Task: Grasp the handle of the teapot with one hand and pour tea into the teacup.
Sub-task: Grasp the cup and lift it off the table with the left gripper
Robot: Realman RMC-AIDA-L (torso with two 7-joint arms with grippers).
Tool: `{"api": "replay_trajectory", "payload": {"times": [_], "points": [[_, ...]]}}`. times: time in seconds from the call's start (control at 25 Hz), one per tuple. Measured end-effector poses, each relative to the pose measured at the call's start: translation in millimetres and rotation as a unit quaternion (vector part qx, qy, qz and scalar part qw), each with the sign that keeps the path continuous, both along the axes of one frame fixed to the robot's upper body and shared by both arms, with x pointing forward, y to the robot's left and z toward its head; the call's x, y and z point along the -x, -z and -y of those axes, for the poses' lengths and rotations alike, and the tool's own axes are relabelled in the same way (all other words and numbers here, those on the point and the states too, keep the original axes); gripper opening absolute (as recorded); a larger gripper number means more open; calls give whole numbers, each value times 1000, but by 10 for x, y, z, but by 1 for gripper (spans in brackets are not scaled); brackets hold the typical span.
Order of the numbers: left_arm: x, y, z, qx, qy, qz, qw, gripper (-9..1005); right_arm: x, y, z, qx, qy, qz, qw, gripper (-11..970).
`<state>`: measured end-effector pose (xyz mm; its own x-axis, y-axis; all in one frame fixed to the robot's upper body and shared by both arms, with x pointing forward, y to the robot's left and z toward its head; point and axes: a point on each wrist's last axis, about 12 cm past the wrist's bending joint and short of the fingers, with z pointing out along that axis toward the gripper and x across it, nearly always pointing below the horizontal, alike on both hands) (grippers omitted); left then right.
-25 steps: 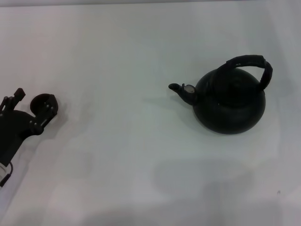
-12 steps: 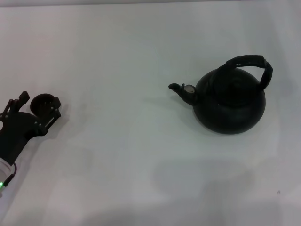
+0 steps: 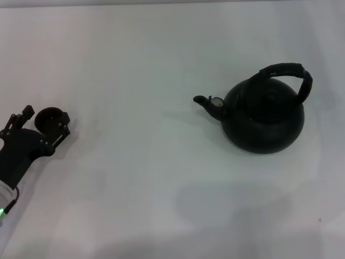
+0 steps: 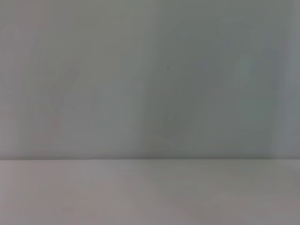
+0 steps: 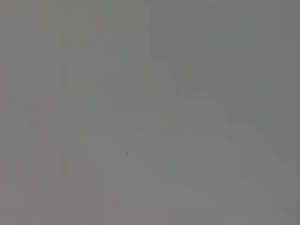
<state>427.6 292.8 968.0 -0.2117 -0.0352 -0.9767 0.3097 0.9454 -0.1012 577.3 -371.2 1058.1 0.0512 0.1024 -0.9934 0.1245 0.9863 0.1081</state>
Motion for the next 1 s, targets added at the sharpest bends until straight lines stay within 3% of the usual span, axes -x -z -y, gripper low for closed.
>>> {"api": "replay_trajectory", "payload": {"times": [1.0], "points": [[-80, 25, -17, -15, 1, -17, 1000, 875, -27, -19, -17, -1, -2, 3, 1000, 843]]}}
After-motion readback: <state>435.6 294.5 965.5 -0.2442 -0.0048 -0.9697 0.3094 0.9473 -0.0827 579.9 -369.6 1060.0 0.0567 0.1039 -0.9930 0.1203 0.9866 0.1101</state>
